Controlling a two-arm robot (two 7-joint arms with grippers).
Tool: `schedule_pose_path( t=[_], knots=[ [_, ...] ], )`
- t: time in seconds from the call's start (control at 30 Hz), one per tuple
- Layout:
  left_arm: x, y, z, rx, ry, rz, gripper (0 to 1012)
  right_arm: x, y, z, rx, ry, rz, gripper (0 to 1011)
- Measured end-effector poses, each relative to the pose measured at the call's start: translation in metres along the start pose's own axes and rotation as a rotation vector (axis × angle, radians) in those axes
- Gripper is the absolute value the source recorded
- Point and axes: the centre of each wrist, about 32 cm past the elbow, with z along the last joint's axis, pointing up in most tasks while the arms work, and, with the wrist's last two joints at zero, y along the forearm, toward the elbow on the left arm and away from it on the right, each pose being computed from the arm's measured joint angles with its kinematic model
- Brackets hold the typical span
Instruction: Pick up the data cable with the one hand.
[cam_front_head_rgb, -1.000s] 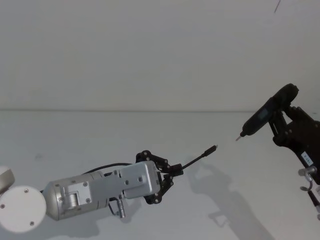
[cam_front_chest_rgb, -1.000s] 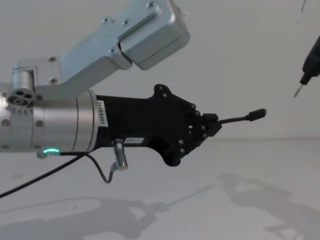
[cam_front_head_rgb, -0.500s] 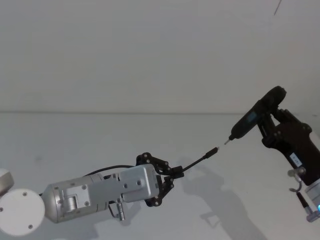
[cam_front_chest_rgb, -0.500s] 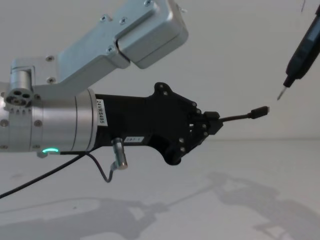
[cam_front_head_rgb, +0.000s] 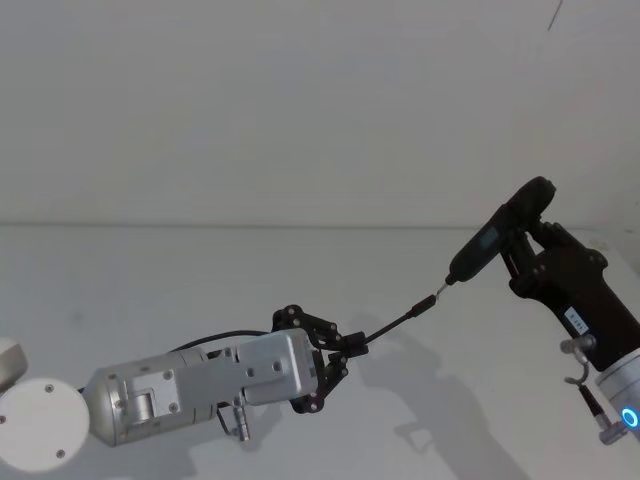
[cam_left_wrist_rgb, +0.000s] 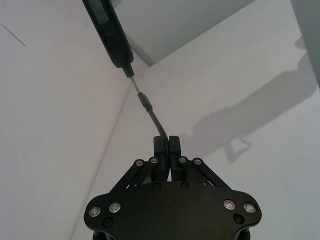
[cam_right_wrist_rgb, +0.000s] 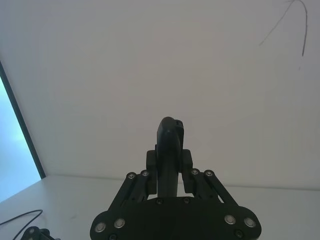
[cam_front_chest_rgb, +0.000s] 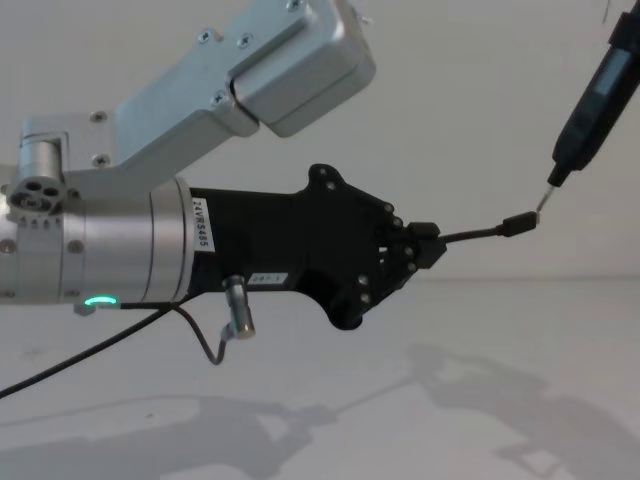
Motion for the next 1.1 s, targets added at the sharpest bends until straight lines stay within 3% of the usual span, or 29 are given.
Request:
schedule_pose_path(
  t=[1.1],
  knots=[
    [0.0000, 0.0000, 0.0000, -0.002, -0.001, 0.000, 55, 0.0008, 0.0013, -0.0007, -0.014, -0.011, -0.008, 279]
  ],
)
